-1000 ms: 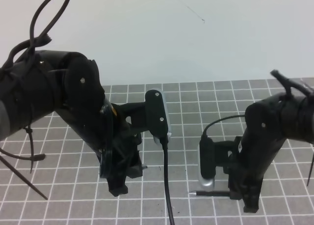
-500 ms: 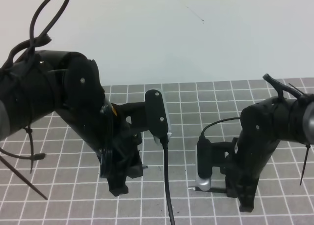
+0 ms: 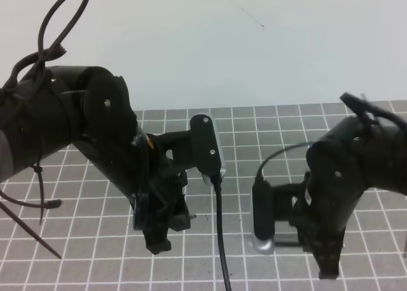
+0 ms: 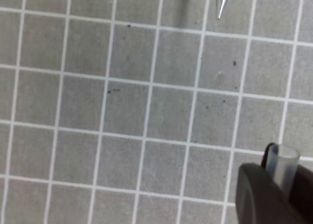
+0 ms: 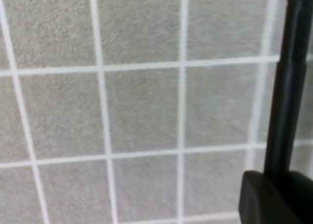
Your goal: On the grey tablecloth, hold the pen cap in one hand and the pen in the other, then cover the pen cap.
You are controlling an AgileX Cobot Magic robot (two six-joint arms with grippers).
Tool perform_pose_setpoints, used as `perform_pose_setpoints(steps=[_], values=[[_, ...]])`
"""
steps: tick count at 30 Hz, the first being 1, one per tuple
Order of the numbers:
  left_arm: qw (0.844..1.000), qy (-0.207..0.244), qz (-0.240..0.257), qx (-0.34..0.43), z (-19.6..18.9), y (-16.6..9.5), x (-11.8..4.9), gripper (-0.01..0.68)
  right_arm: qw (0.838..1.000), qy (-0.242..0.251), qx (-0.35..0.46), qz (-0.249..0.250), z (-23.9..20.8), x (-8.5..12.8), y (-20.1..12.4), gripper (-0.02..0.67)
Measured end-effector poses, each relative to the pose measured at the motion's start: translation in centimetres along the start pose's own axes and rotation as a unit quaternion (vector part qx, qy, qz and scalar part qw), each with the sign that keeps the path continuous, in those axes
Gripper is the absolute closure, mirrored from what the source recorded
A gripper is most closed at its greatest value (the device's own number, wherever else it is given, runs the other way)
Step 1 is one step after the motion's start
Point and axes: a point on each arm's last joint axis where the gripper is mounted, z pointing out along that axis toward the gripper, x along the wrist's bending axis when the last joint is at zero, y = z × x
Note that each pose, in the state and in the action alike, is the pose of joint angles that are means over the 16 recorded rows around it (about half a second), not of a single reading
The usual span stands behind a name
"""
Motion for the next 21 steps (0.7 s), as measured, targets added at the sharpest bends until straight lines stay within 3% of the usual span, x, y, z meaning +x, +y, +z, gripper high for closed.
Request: perform_pose_setpoints(steps=[11, 21], values=[[0.999, -0.028, -0.015, 0.007, 0.0, -0.1, -0.5, 0.616, 0.994, -0.105, -0.020, 0.027, -6.8, 1.5, -0.7, 0.649], [0.996, -0.057, -0.063, 0.020, -0.1, -0.3, -1.1, 0.616, 0.981, -0.185, -0.023, 0.055, -8.1, 1.5, -1.8, 0.649]])
